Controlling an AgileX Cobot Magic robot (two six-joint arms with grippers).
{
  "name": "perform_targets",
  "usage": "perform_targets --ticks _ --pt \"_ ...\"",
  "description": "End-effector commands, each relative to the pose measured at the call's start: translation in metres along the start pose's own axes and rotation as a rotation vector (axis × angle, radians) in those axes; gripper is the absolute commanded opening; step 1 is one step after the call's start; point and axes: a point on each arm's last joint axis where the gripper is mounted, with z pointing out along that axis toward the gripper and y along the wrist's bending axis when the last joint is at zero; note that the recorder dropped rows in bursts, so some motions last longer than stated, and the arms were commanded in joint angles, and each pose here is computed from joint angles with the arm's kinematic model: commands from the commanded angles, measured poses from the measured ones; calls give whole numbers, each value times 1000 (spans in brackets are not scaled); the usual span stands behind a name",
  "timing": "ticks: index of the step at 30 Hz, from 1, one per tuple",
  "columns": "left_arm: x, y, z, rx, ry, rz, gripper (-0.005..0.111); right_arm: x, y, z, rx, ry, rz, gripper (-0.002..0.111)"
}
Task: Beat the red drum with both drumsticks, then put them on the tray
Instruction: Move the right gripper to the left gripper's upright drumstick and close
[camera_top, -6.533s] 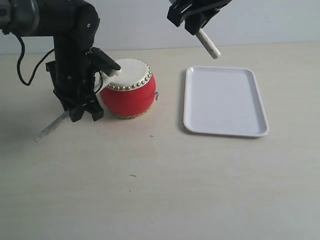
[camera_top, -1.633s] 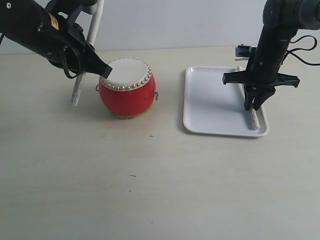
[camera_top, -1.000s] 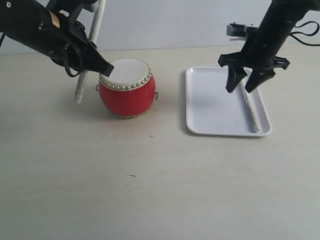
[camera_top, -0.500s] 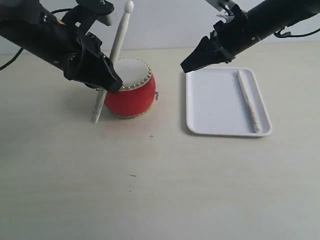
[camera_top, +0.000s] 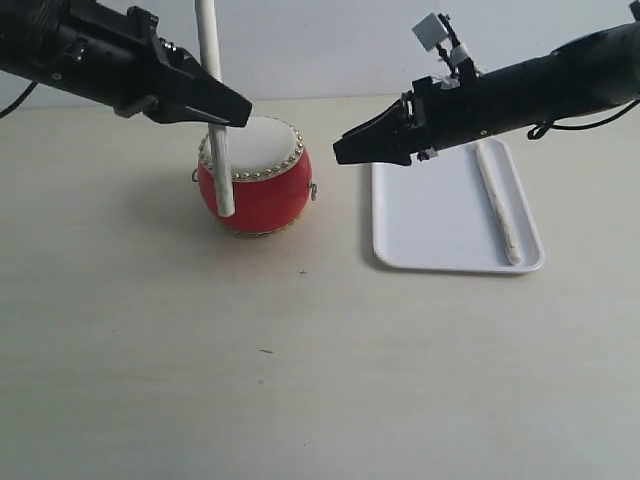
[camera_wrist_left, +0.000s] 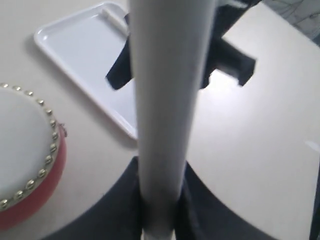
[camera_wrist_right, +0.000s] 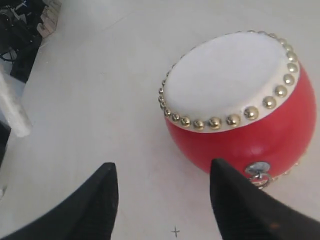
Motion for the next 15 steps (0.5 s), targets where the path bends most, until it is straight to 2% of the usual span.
perform_targets --ticks 1,6,12,15 --pt "-6 -5 -5 47 -74 18 0 0 10 24 -51 -4 -19 54" --pt "-7 0 -10 36 -95 20 0 -9 24 44 -91 -36 -28 54" --pt "-2 16 -28 24 -111 -3 0 -10 32 40 -96 15 -95 54" --pt "0 18 -30 33 -142 -2 0 -9 32 40 -92 -23 -89 54"
